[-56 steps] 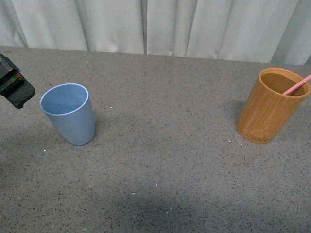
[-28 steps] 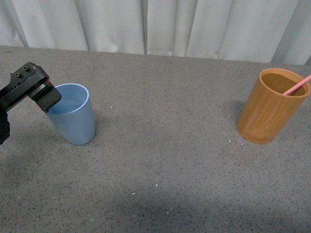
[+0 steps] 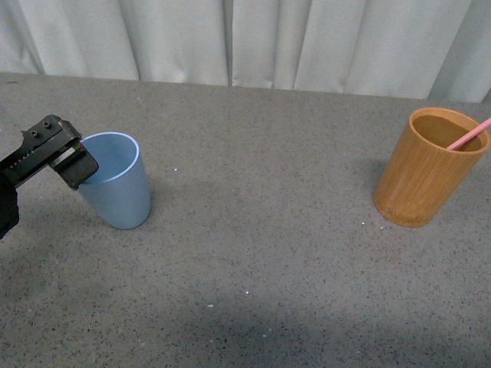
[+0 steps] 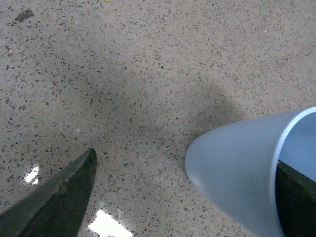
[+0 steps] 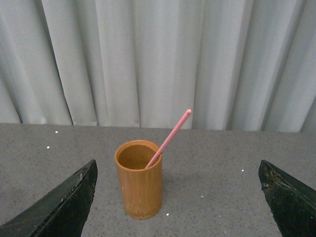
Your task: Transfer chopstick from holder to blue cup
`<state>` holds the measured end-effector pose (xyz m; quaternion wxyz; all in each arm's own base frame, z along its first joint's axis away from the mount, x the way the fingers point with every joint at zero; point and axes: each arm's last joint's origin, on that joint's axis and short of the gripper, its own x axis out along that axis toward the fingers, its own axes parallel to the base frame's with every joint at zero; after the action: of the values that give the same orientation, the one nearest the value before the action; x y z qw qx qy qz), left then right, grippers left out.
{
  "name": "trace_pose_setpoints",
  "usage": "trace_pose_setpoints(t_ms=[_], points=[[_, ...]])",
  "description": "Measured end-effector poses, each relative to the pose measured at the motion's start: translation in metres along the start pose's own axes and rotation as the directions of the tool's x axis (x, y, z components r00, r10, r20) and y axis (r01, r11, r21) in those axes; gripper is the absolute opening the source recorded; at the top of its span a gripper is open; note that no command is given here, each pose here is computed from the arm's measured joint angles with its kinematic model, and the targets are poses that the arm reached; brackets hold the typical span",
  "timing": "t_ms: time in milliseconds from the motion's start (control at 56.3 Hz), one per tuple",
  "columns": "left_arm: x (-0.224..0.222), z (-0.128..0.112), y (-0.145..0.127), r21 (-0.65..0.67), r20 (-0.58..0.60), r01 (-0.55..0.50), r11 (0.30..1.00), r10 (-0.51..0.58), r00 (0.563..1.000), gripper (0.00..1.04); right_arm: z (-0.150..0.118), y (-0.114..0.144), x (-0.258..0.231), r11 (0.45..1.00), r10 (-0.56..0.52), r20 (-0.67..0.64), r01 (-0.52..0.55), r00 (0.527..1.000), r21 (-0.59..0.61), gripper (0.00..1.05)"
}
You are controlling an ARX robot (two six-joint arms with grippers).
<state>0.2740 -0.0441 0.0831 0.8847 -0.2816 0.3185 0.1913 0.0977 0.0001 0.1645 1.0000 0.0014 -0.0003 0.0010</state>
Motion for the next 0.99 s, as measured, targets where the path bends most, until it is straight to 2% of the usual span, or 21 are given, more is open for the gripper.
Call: trace_pose_setpoints(t_ms=[18,284,479,817,994], points=[[0.0,0.0,0.0,0.0,0.0,-0.001,1.0,0.001,1.0,0.89,0.0,0.0,0.0,1.0,0.0,0.0,0.0,1.0,0.0,0.95],[0.001,0.001,-0.001,-0.01,-0.002,0.03,1.0,-0.03,1.0,0.48,0.0,0.0,0.0,1.0,0.0,0.0,0.0,1.0,0.0,0.95],[-0.001,-0.003,-0.003,-0.005,-0.025,0.079,0.997,-0.079,0.997,0.05,0.0,0.0,0.0,1.0,0.0,0.0,0.0,1.0,0.0,0.95],[-0.006,-0.001,-0.011,0.023,-0.026,0.13,0.991,-0.13,0.991,0.04,0.0,0.0,0.0,1.0,0.0,0.0,0.0,1.0,0.0,0.95],[-0.01,0.014,-0.047,0.102,-0.007,0.225,0.969,-0.226,0.974,0.04,0.0,0.0,0.0,1.0,0.0,0.0,0.0,1.0,0.0,0.95]])
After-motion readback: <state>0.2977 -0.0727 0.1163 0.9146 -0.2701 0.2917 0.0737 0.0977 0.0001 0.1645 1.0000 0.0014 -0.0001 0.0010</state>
